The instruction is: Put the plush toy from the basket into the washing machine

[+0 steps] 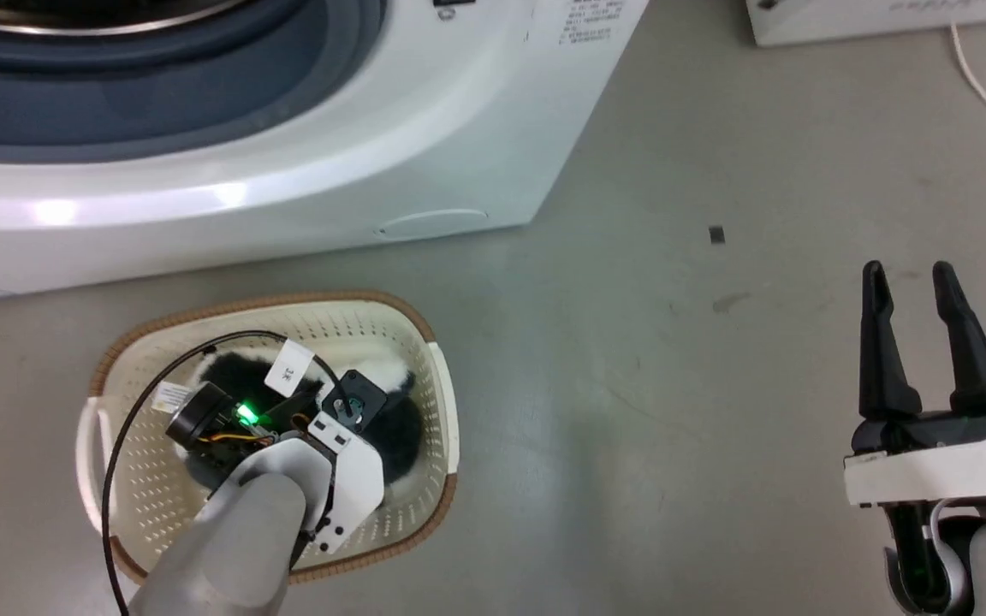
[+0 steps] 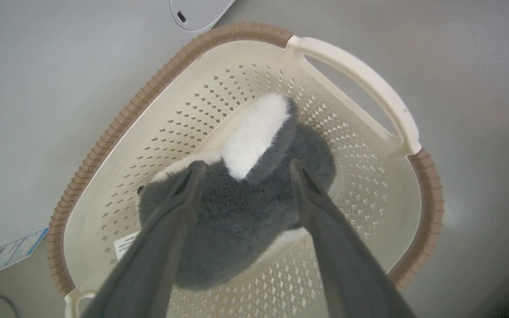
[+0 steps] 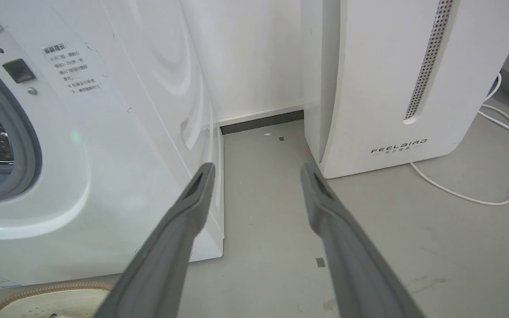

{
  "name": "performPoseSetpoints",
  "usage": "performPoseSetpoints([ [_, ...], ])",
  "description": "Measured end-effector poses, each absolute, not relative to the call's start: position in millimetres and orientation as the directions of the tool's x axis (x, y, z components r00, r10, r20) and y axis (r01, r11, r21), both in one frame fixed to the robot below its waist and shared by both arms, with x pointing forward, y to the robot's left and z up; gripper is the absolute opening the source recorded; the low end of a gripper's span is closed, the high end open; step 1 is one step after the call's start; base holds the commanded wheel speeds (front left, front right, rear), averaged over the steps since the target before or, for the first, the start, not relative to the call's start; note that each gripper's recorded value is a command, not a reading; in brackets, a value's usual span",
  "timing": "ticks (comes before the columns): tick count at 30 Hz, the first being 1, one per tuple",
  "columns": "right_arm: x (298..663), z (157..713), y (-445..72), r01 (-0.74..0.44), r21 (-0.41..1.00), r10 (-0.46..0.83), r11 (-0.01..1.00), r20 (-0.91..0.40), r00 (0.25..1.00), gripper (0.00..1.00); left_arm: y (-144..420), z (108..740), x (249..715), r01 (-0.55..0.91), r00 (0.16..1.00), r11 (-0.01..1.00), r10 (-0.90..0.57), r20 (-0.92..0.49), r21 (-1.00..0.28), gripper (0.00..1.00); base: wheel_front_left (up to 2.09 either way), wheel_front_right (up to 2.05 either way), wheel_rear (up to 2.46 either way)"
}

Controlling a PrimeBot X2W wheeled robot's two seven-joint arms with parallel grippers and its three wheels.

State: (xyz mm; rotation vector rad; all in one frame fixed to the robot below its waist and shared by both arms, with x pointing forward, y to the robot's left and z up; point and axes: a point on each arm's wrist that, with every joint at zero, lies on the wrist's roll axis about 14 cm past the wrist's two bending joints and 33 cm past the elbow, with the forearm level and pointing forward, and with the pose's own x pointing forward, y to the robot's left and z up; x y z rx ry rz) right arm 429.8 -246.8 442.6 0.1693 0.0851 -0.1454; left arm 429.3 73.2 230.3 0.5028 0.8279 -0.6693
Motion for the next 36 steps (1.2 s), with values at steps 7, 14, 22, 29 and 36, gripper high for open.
performPoseSetpoints([
  [7, 437.3, 422.0, -253.5, 0.179, 0.174, -0.158, 0.968, -0.129, 0.979, 1.0, 69.1, 194.1, 426.6, 0.791, 0.395, 0.597, -0.335, -0.855, 0.132, 1.0, 0.0, 0.0, 0.0],
  [14, 447.0, 402.2, -260.0, 0.199, 0.167, -0.174, 0.966, -0.154, 0.973, 1.0, 80.7, 158.3, 435.1, 0.831, 0.327, 0.541, -0.28, -0.903, 0.133, 1.0, 0.0, 0.0, 0.0],
  [22, 450.4, 378.6, -270.9, 0.238, 0.164, -0.206, 0.957, -0.188, 0.96, 1.0, 89.6, 119.0, 430.2, 0.872, 0.244, 0.477, -0.235, -0.941, 0.106, 1.0, 0.0, 0.0, 0.0],
  [29, 451.5, 362.6, -277.3, 0.261, 0.161, -0.226, 0.952, -0.209, 0.952, 1.0, 90.1, 92.7, 433.5, 0.887, 0.208, 0.453, -0.215, -0.954, 0.092, 1.0, 0.0, 0.0, 0.0],
  [36, 449.2, 346.7, -283.0, 0.287, 0.164, -0.245, 0.944, -0.235, 0.94, 1.0, 91.8, 68.8, 435.9, 0.907, 0.174, 0.413, -0.193, -0.966, 0.081, 0.0, 0.0, 0.0, 0.0],
])
